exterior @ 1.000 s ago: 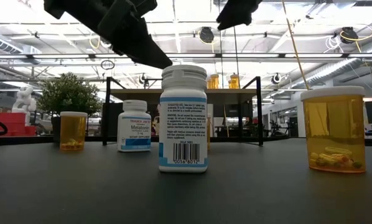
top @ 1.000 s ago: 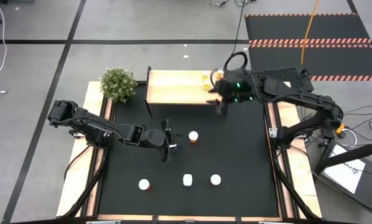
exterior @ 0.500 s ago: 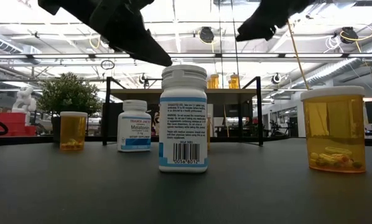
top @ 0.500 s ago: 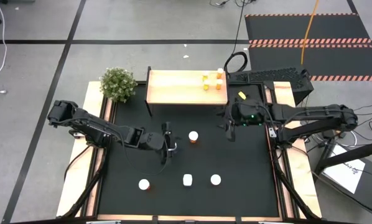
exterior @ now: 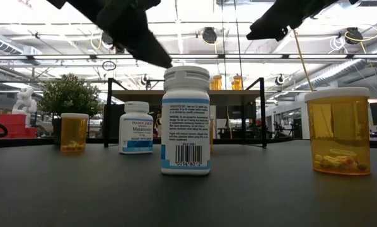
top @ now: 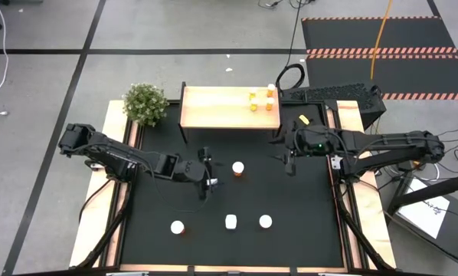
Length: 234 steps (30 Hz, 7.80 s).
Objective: Pick and place medicine bottles onto shelf by color
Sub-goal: Put the large orange pill bottle on the shelf
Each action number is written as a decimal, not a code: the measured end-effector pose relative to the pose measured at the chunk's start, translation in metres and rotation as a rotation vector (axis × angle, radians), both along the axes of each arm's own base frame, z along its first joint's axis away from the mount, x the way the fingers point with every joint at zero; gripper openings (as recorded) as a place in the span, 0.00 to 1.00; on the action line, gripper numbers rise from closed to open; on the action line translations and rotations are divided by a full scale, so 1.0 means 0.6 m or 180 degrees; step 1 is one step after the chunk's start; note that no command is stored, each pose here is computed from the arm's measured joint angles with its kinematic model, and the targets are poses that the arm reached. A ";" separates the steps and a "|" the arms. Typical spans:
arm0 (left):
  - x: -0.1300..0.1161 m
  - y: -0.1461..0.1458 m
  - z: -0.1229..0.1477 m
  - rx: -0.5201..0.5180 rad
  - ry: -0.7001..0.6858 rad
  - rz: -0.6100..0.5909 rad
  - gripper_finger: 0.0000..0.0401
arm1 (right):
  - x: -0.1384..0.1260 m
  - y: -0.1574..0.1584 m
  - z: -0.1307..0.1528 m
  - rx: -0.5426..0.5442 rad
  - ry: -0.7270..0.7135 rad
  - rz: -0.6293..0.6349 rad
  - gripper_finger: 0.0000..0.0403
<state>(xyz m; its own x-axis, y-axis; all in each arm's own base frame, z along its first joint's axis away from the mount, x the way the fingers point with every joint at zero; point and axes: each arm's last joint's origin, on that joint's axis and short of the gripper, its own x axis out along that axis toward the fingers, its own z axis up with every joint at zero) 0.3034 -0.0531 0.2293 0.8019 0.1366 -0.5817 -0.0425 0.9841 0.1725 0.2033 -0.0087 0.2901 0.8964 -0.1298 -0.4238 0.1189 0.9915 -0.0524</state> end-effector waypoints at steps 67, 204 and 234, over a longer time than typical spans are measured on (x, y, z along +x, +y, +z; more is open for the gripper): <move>0.084 0.094 -0.121 -0.0325 -0.0039 0.0140 0.83 | -0.006 0.011 0.001 -0.0040 0.0044 0.0126 0.52; 0.076 0.529 0.106 -0.0379 -0.0109 0.1040 0.53 | -0.006 -0.002 0.002 -0.0516 0.0084 0.0214 0.52; 0.102 0.519 0.086 -0.0195 -0.0069 0.0894 0.64 | -0.006 -0.002 0.002 -0.0545 0.0083 0.0228 0.52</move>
